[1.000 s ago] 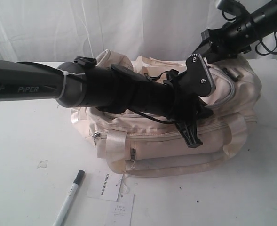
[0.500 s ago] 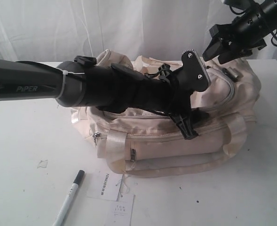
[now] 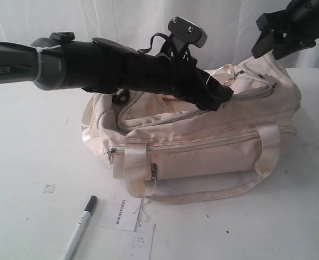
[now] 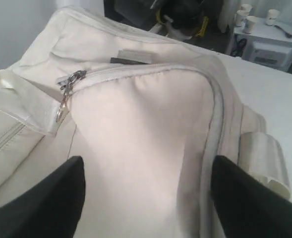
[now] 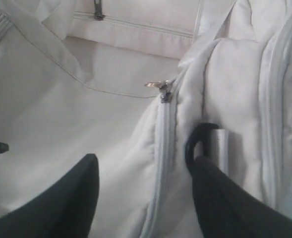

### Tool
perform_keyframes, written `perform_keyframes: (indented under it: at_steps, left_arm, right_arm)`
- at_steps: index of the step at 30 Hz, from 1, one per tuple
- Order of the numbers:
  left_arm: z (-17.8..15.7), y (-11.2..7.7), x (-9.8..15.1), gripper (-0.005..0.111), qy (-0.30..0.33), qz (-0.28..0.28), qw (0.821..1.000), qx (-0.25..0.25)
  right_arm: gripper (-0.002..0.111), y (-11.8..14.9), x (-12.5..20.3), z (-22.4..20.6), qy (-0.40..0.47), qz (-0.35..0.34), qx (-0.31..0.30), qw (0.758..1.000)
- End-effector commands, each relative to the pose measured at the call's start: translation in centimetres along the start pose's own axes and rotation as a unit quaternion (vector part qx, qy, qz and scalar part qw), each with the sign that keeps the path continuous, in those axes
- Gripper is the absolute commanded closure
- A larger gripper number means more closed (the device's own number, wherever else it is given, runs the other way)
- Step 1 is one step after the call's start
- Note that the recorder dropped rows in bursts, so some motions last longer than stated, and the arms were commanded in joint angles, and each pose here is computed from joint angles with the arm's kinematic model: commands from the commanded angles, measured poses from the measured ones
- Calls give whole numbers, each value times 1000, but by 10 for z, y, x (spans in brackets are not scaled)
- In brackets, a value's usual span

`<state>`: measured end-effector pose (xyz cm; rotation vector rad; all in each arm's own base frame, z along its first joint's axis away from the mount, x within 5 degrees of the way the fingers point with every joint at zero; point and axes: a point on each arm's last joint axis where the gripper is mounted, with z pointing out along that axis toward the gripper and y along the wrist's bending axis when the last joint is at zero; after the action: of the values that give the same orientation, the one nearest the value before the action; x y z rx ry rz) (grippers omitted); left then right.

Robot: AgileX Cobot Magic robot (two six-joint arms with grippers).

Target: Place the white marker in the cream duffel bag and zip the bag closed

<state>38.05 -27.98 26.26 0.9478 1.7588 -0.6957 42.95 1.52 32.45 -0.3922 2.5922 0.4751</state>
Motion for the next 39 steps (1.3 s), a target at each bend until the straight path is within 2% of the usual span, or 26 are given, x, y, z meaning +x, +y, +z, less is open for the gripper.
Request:
perform_keyframes:
  at_steps: [1,3,7,11,15,18,24,26,30,31,34,39]
  left_arm:
    - [-18,-5,-19,34,-34,15,997,64]
    - [-19,-3,-20,34,-35,34,997,55]
    - [-11,12,-8,34,-15,70,997,-13]
    - [0,22,12,34,4,89,996,2]
    - [9,29,29,34,15,69,997,4]
    - [11,30,31,34,14,62,998,0]
    - [10,37,25,34,6,84,996,-35]
    - [10,38,20,34,0,92,995,-37]
    - [9,38,15,35,-8,94,995,-39]
    - [9,38,15,36,-8,93,995,-39]
    - [9,38,14,39,-9,81,996,-37]
    - [8,27,13,40,-30,74,996,37]
  right_arm:
    - [55,8,10,0,9,6,-24,1000]
    - [55,5,18,10,28,13,-29,999]
    - [55,3,27,24,46,25,-34,998]
    - [55,1,28,30,46,23,-24,998]
    - [55,-3,27,36,40,21,-11,999]
    - [55,-11,28,43,44,14,11,999]
    - [57,-20,33,68,67,26,6,997]
    - [66,-17,35,69,80,24,-1,997]
    - [105,-10,41,65,118,23,-23,992]
    - [108,-10,41,65,118,23,-23,992]
    - [108,-9,43,66,122,24,-23,992]
    - [108,-5,61,68,151,28,-23,988]
